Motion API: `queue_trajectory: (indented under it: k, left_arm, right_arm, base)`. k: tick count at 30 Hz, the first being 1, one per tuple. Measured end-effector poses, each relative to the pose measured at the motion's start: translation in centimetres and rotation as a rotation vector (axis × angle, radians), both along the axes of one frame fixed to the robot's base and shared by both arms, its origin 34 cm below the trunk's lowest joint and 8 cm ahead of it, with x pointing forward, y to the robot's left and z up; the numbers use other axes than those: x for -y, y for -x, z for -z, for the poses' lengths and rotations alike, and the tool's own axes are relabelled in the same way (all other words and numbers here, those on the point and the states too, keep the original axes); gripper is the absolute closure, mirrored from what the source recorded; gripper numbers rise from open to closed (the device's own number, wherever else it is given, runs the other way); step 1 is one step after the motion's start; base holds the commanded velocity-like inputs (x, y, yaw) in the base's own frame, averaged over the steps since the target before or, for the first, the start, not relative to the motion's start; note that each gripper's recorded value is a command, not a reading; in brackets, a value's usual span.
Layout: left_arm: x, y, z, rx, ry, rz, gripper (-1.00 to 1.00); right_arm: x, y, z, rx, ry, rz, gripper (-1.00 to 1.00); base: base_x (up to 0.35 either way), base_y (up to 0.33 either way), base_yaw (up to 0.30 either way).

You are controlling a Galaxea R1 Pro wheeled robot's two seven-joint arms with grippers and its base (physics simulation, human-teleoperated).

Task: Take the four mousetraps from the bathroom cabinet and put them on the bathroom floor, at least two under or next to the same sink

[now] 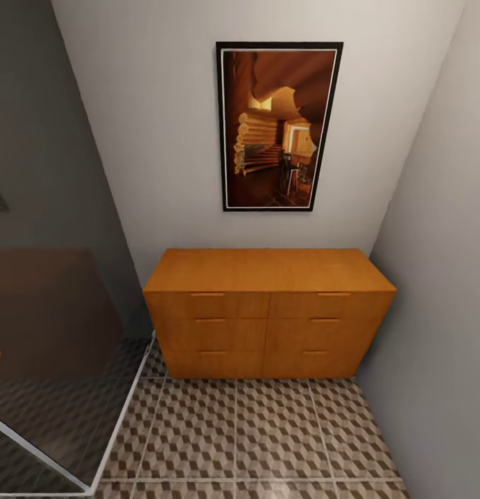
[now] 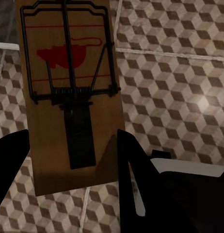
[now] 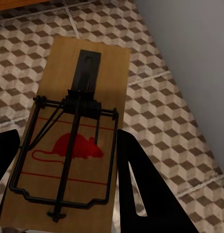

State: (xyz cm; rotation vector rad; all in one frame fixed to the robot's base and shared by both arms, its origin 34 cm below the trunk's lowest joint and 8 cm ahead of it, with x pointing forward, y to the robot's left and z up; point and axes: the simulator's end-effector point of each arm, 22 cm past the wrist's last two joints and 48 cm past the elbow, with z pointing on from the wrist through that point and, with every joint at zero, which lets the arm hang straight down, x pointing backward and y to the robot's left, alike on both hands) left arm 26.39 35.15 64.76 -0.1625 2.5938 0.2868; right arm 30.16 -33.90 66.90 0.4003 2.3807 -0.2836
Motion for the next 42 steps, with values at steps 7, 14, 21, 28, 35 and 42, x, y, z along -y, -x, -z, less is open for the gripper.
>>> queue_trajectory:
  k: [7,14,21,28,35,42]
  left_arm:
    - [0.7,0.0,0.1,-0.001,0.01,0.0,1.0]
    - [1.4,0.1,0.2,-0.001,0.019,-0.002,1.0]
    - [1.5,0.1,0.2,-0.002,0.02,-0.003,1.0]
    - [1.6,0.1,0.2,-0.002,0.021,-0.003,1.0]
    - [1.5,0.2,0.2,-0.005,0.019,-0.003,1.0]
    - [1.5,0.3,0.2,-0.006,0.019,-0.003,1.0]
  right_arm:
    - [0.0,0.0,0.0,0.0,0.0,0.0,1.0]
    - [0.0,0.0,0.0,0.0,0.0,0.0,1.0]
    - [0.0,0.0,0.0,0.0,0.0,0.0,1.0]
    - [0.0,0.0,0.0,0.0,0.0,0.0,1.0]
    - [0.1,0.0,0.0,0.0,0.002,0.001,1.0]
    - [0.1,0.0,0.0,0.0,0.002,0.001,1.0]
  base:
    - [0.0,0.0,0.094]
    - [0.0,0.0,0.09]
    - [0.0,0.0,0.11]
    - [0.0,0.0,0.122]
    - [0.0,0.0,0.135]
    - [0.0,0.0,0.219]
